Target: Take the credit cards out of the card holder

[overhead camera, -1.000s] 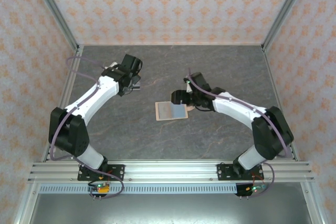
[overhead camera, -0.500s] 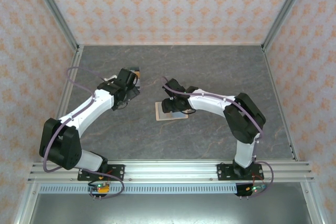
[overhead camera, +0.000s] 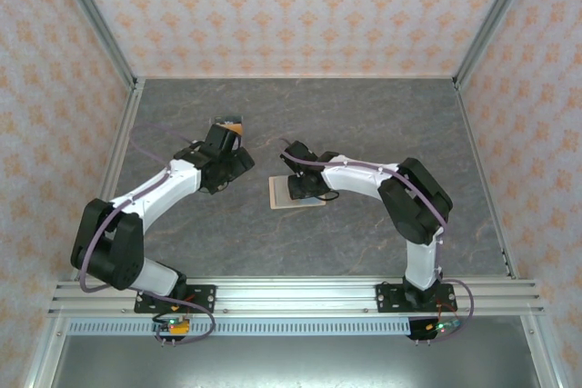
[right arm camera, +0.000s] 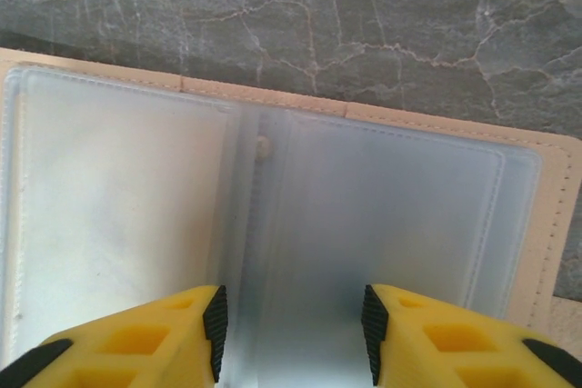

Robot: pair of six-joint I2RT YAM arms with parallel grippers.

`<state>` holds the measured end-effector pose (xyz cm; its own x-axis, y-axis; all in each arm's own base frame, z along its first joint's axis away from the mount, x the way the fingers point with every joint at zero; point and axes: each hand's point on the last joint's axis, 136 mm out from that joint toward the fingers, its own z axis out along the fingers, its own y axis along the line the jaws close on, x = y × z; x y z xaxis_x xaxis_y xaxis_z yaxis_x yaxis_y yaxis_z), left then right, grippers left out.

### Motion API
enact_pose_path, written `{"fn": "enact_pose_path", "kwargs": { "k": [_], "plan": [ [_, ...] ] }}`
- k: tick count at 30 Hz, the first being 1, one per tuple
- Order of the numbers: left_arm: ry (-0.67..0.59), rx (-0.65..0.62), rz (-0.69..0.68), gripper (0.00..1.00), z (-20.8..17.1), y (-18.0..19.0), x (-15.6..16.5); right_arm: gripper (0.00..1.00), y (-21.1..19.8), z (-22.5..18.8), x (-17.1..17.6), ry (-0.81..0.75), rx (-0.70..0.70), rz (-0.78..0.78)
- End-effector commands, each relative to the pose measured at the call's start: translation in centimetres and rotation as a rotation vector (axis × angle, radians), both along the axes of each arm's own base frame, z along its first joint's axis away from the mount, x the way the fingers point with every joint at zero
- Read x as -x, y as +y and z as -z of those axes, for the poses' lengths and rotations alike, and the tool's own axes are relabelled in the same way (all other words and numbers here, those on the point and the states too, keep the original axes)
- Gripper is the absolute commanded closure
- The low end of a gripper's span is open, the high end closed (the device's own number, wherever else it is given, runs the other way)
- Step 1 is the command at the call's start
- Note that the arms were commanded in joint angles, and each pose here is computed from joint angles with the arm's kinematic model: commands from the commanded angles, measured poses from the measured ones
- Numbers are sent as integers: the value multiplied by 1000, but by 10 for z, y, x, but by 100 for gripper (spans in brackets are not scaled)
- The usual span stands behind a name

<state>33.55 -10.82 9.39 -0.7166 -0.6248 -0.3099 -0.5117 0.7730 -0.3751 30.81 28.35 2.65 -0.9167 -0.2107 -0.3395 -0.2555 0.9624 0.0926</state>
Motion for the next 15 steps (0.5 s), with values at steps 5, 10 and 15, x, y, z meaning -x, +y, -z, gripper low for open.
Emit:
{"fn": "enact_pose_path", "kwargs": {
  "k": [5,10,15],
  "plan": [
    [-36,167,187,17,-1,-55,-9,57,-16,17,7,30,81,22],
    [-31,280,289,32,4,-94,-9,58,-15,17,7,31,72,23],
    [-8,360,346,45,17,-120,-9,58,-14,17,8,34,66,25]
  ]
}}
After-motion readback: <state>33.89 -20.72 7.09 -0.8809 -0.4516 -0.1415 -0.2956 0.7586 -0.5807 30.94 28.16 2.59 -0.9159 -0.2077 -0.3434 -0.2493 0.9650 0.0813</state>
